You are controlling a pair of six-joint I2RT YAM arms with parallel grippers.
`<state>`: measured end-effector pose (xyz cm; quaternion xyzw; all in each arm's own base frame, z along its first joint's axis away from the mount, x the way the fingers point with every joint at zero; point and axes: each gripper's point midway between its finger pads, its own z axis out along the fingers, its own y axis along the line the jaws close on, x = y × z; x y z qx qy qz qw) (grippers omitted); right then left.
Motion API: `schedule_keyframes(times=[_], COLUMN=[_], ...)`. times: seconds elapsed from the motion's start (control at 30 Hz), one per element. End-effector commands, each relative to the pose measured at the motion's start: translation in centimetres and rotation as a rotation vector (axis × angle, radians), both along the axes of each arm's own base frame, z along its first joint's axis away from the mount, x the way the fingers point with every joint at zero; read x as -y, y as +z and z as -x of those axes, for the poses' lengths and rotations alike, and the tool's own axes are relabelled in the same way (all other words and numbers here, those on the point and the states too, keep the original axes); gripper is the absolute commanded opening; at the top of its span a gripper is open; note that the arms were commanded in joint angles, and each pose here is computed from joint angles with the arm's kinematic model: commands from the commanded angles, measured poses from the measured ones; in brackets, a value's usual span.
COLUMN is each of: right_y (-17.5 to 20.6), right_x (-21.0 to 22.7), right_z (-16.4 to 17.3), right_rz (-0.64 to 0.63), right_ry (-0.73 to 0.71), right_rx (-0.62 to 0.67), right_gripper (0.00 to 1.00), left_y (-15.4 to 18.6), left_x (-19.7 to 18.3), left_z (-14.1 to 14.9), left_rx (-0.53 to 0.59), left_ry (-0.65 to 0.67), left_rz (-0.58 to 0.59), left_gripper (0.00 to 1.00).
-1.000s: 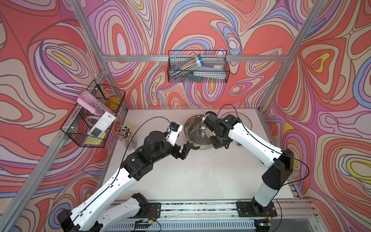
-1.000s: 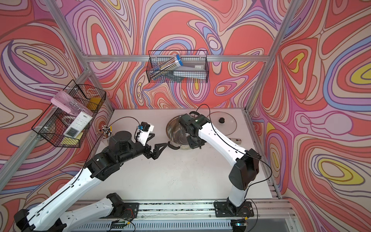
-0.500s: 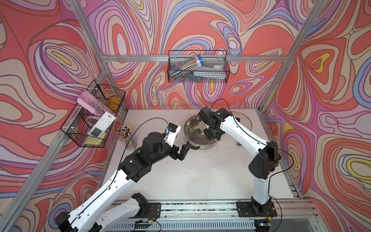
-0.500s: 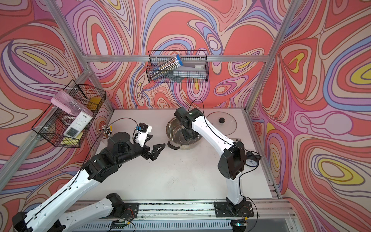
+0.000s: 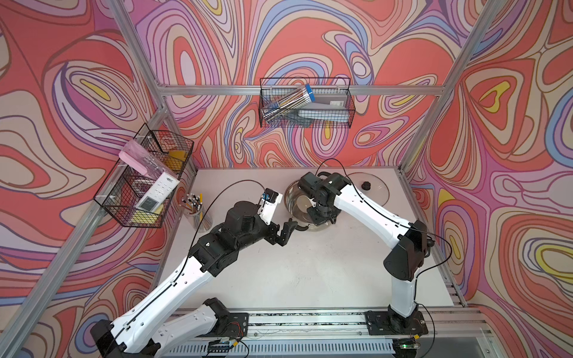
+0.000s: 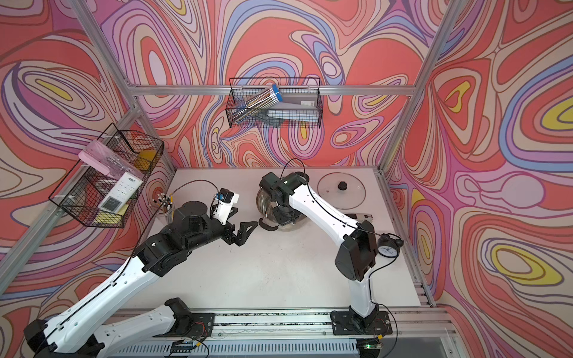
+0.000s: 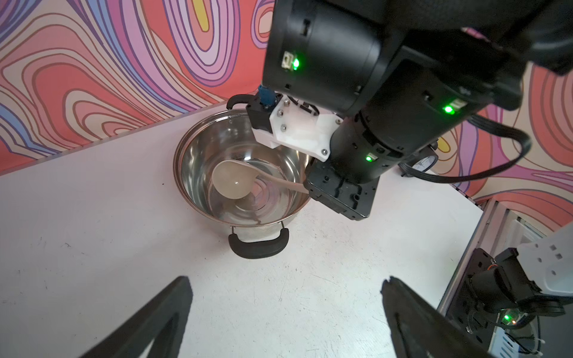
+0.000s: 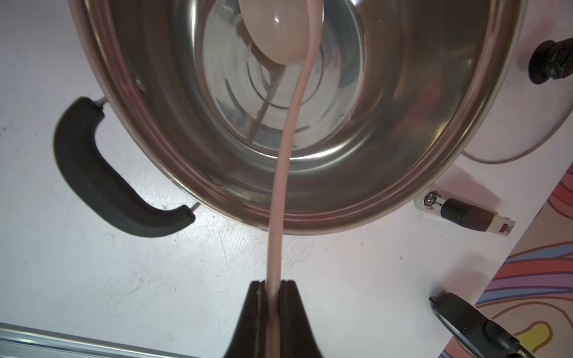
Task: Stir the soup with a spoon
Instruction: Stir the soup in the pan with a stick.
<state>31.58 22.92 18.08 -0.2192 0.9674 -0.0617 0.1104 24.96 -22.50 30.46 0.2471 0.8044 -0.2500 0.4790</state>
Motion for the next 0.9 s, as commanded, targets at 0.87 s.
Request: schedule_keyframes(times=[0.87], right_y=[1.0], right_x=[4.4], right_z=[-4.8], right_rz=[0.035], right_ry=[-0.115], right_rx=[0.097], right_gripper=[0.0], left_y=[1.5], left_x=[0.5], left_z=[0.2], left_rx=[0.024], left_ry=[-0.02], left_rz=[0.04], left_gripper=[0.99])
